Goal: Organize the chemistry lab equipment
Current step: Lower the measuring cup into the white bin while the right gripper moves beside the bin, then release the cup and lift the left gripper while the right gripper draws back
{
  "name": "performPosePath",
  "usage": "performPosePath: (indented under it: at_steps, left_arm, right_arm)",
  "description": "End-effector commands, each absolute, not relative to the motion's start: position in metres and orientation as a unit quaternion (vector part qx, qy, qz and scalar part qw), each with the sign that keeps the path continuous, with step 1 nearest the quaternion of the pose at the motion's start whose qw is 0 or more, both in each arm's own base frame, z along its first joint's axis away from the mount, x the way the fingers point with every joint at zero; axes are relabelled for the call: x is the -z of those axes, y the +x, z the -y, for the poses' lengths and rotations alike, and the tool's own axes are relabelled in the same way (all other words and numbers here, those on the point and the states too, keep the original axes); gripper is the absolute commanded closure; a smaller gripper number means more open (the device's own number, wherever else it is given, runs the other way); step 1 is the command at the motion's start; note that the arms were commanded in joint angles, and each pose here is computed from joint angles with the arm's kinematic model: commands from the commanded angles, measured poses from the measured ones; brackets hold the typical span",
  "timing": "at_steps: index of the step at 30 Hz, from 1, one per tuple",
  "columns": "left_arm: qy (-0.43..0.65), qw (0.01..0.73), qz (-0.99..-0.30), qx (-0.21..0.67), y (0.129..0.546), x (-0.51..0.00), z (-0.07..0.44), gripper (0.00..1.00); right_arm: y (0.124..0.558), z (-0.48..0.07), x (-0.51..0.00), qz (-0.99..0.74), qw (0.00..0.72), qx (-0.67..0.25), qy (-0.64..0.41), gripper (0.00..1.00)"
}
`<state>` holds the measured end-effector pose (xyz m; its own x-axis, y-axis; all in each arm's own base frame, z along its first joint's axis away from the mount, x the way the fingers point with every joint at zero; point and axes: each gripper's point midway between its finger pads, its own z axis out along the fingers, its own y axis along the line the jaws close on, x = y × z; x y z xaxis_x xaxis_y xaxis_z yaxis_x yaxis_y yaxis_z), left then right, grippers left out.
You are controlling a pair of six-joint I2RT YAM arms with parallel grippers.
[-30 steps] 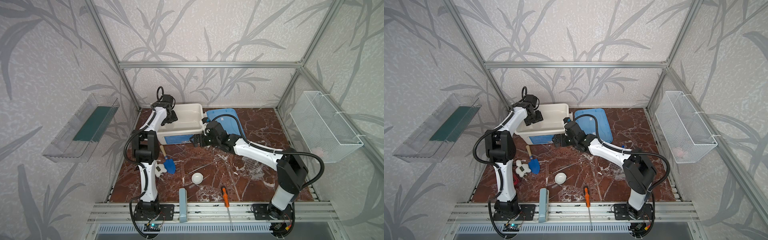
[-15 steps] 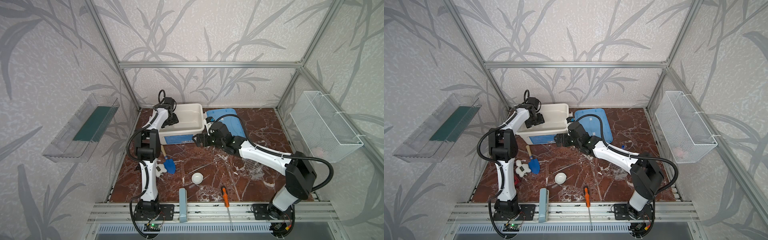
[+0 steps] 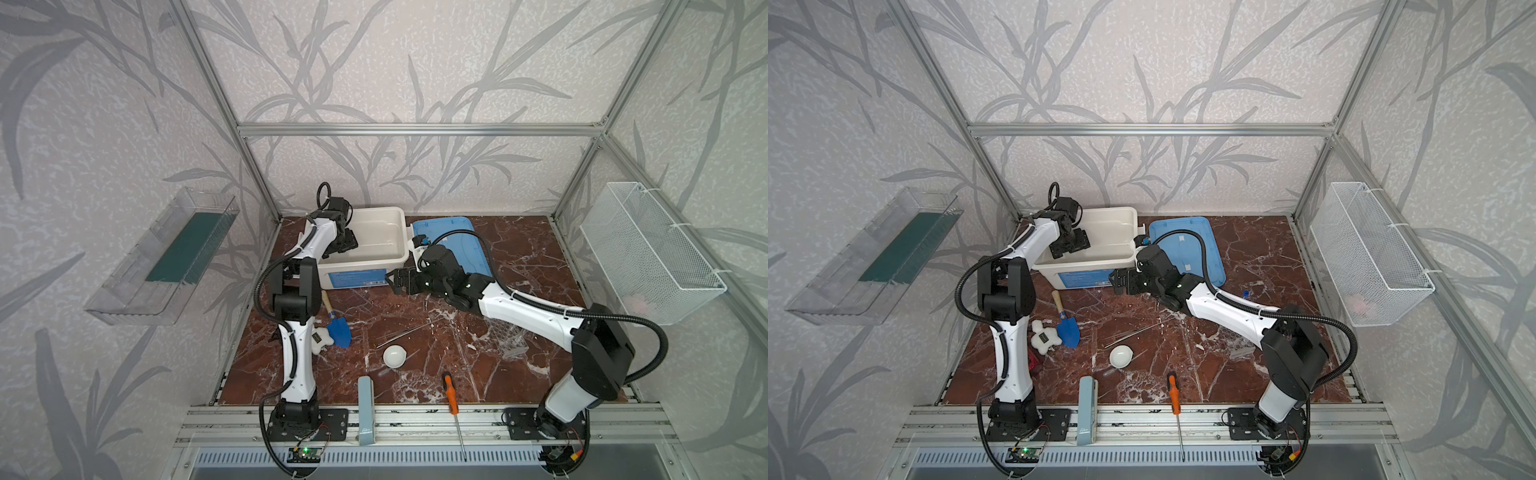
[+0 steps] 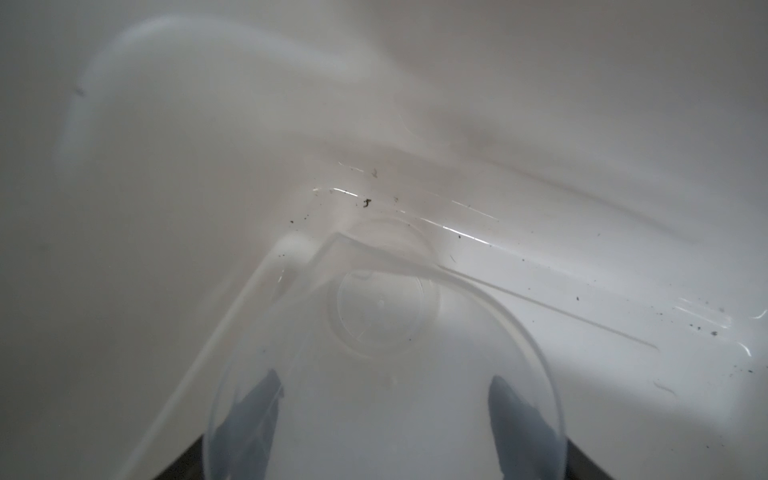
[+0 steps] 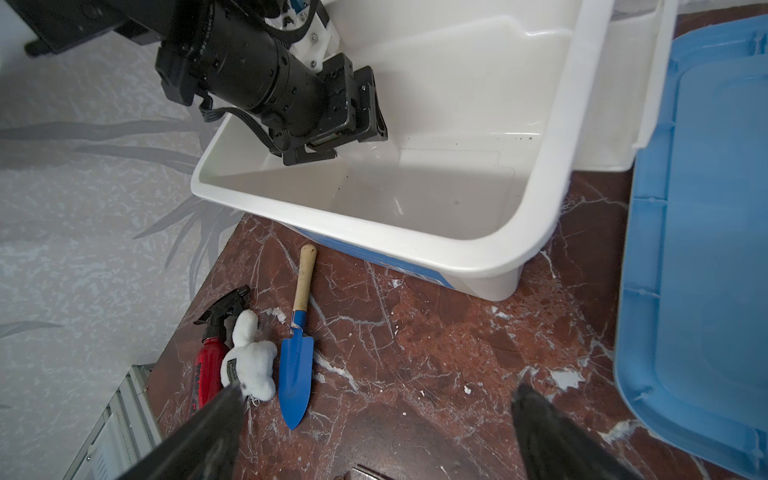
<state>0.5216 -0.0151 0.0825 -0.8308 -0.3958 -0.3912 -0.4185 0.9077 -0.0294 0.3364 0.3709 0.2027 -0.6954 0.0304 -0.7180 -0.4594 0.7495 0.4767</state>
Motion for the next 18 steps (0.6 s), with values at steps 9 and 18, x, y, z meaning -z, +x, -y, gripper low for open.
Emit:
performPosePath:
  at_steps: [9, 18]
  left_arm:
    - [-0.206, 0.215, -0.954, -0.039, 0.516, -0.116, 0.008, 0.01]
    - [-0.204, 0.263, -0.943, -0.003, 0.511, -0.182, 0.016, 0.01]
  right_arm:
    - [0.338, -0.347, -0.234, -0.844, 0.406, -0.333, -0.110, 0.01]
    - [0.333, -0.329, -0.246, -0.842, 0.412, -0.329, -0.111, 0.01]
